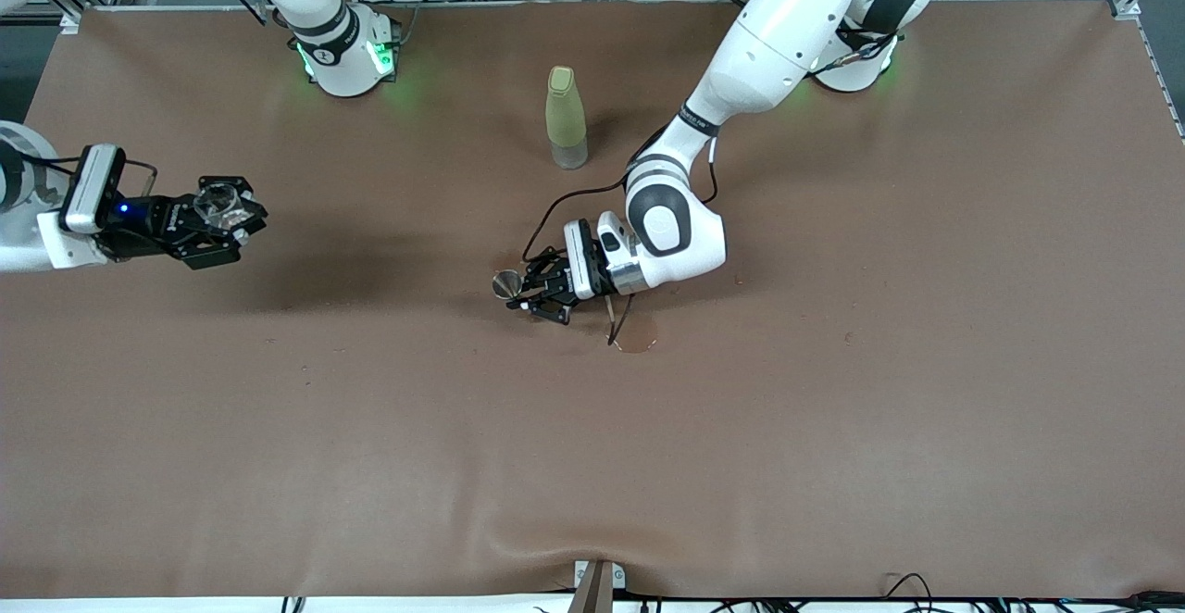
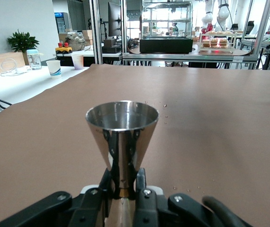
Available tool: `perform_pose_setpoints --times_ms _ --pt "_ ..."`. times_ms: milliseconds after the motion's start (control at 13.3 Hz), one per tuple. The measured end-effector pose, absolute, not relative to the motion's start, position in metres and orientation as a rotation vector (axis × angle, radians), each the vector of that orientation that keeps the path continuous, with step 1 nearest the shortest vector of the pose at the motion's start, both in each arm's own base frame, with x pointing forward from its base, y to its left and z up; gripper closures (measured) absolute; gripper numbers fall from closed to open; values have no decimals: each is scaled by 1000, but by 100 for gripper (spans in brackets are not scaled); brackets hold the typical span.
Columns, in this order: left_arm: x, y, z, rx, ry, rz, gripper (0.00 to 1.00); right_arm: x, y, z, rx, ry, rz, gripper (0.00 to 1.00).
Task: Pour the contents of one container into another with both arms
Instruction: 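Lift the jigger with the left gripper toward the beaker held by the right gripper, then bring the beaker with the right gripper beside the jigger's rim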
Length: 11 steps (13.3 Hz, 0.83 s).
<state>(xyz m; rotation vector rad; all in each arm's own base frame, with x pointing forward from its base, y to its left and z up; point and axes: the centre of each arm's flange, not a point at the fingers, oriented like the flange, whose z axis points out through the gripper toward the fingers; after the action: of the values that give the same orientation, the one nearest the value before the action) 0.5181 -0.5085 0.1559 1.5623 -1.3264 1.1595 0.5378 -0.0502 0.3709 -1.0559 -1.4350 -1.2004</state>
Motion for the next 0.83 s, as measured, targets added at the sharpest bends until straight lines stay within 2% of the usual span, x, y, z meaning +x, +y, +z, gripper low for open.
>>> perform_pose_setpoints --times_ms 301,526,827 --pt "515 -515 159 1571 -1318 1166 78 526 -6 368 -1075 -1388 -1180 83" --pt "502 -530 161 1569 -1307 1160 78 517 28 382 -1104 -1365 -1189 83" --pt "482 -552 165 1570 -1281 1152 78 501 78 372 -1154 -1333 -1188 83"
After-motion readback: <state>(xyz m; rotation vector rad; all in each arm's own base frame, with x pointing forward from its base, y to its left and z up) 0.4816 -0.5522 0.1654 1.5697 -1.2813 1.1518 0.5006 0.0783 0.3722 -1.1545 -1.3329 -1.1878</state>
